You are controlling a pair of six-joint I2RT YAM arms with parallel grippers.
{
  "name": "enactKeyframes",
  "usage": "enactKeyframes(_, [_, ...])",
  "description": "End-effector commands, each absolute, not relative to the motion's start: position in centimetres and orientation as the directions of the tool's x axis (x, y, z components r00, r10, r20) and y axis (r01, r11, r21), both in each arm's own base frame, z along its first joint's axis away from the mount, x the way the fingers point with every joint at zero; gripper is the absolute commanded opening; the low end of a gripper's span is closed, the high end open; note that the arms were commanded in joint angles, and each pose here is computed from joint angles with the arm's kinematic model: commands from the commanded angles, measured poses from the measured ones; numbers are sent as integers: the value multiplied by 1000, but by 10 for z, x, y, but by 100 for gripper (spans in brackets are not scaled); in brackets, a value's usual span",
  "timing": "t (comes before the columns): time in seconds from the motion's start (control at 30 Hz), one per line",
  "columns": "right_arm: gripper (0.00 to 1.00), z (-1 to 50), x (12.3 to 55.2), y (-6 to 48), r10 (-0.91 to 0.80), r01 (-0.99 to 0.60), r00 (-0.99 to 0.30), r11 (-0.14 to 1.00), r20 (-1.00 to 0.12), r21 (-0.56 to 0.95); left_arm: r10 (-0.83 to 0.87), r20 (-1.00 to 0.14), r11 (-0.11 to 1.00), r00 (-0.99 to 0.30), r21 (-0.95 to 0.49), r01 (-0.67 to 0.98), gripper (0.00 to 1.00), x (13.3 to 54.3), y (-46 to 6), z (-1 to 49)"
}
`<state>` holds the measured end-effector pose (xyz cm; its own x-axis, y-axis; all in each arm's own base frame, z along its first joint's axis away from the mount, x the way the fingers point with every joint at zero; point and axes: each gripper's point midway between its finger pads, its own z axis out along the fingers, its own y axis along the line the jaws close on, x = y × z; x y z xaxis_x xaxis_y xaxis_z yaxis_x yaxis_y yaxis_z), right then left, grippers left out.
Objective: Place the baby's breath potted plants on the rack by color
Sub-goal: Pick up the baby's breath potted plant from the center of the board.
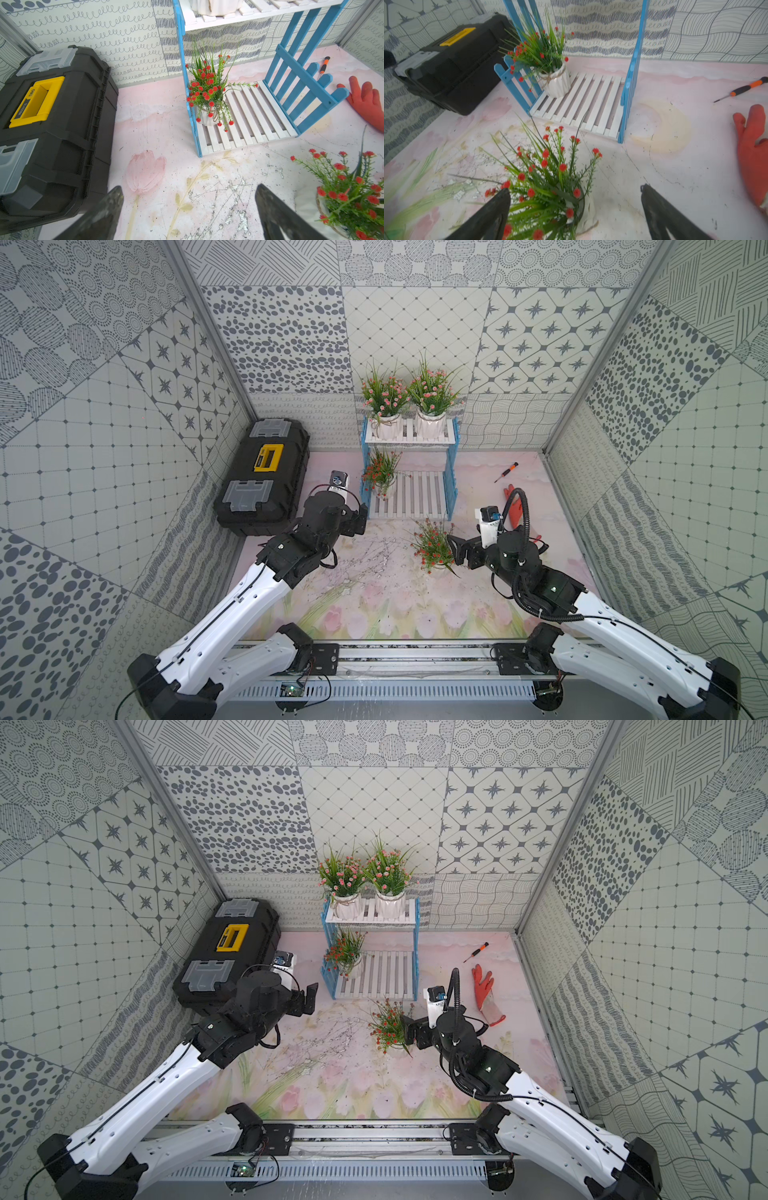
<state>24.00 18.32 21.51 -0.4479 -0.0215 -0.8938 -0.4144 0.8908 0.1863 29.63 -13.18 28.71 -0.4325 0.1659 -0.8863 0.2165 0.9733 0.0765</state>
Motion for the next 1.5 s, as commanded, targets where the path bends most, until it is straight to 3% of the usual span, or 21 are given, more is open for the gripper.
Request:
enactKeyframes(0.0, [98, 206, 217, 192, -62, -484, -494, 848, -867, 215, 210, -877, 961, -433, 105, 255, 99, 298, -136, 293])
enactKeyframes(0.4, [98, 135, 156, 204, -140, -522, -634, 803, -761, 287, 194, -867, 962, -459, 76, 262, 98, 303, -143, 289])
enactKeyframes(1.03, [98, 99, 203, 240, -174, -526, -496, 840, -850, 135, 213, -849, 964, -483, 103, 244, 99, 299, -136, 276])
enactKeyframes(1.47, [99, 82, 232, 246, -159, -517, -478, 846, -864, 130, 223, -840, 963, -494, 110, 247, 98, 300, -137, 273])
